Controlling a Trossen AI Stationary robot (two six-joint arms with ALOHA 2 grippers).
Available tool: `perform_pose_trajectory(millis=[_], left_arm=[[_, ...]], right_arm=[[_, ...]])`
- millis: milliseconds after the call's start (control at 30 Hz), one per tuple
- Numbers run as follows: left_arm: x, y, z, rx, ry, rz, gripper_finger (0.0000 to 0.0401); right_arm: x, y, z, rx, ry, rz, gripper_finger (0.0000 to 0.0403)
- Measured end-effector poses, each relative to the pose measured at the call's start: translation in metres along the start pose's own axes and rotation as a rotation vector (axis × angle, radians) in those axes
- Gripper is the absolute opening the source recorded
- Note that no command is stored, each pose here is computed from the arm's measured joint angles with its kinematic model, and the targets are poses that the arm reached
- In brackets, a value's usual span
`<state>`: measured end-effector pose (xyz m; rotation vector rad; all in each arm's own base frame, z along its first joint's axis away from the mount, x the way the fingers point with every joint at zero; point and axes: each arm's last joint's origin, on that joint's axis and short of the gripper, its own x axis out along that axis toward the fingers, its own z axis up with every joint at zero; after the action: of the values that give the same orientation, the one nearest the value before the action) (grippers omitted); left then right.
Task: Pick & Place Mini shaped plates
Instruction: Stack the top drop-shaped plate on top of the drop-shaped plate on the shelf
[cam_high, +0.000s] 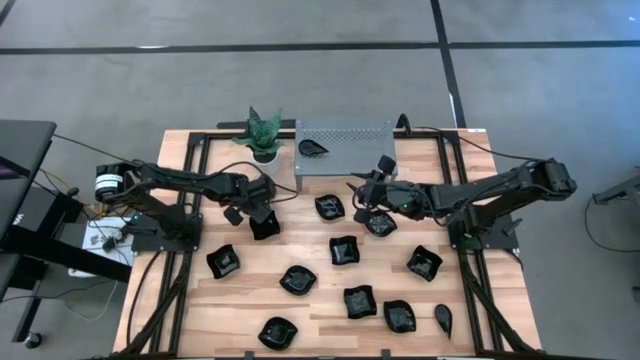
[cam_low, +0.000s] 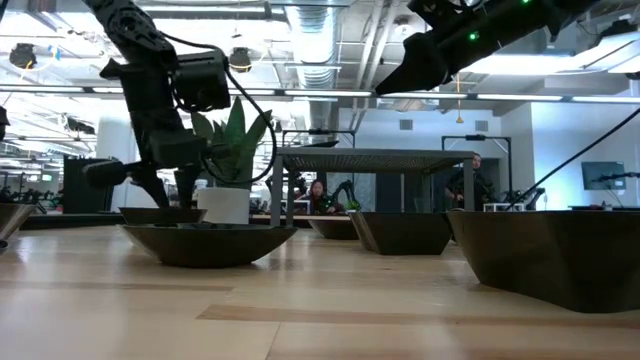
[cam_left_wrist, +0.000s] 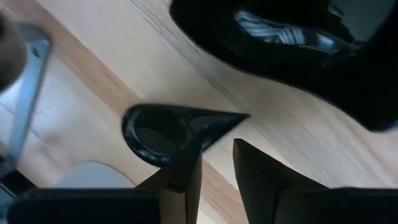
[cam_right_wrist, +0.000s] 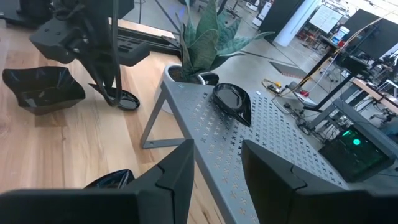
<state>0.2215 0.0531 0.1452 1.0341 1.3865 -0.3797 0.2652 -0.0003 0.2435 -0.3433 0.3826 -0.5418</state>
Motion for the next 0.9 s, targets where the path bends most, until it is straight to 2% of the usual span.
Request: perform_pose_trajectory(millis=[167,367,467,667,900], left_arm=[[0.003,-0.004,0.000,0.034,-0.003,-0.006,0.0092],[0.009,-0.012,0.001,0.036,-0.071,-0.025,0.0090],[0.009,-0.011,0.003,0.034,-0.078,-0.003,0.0074],[0.009,-0.001,0.008,-0.023,-0.149,0.098,0.0011],[0.008,0.004,0.010,-0.112,-0.189,0.132,0.0007]], right_arm=[[0.000,0.000,0.000,0.000,0.000,-0.001,0.0128],[0.000,0.000,0.000,0.000,0.000,-0.001,0.0128],[0.000,0.000,0.000,0.000,0.000,-0.001,0.0128],[0.000,0.000,0.000,0.000,0.000,-0.001,0.0128],[0.000,0.000,0.000,0.000,0.000,-0.001,0.0128]])
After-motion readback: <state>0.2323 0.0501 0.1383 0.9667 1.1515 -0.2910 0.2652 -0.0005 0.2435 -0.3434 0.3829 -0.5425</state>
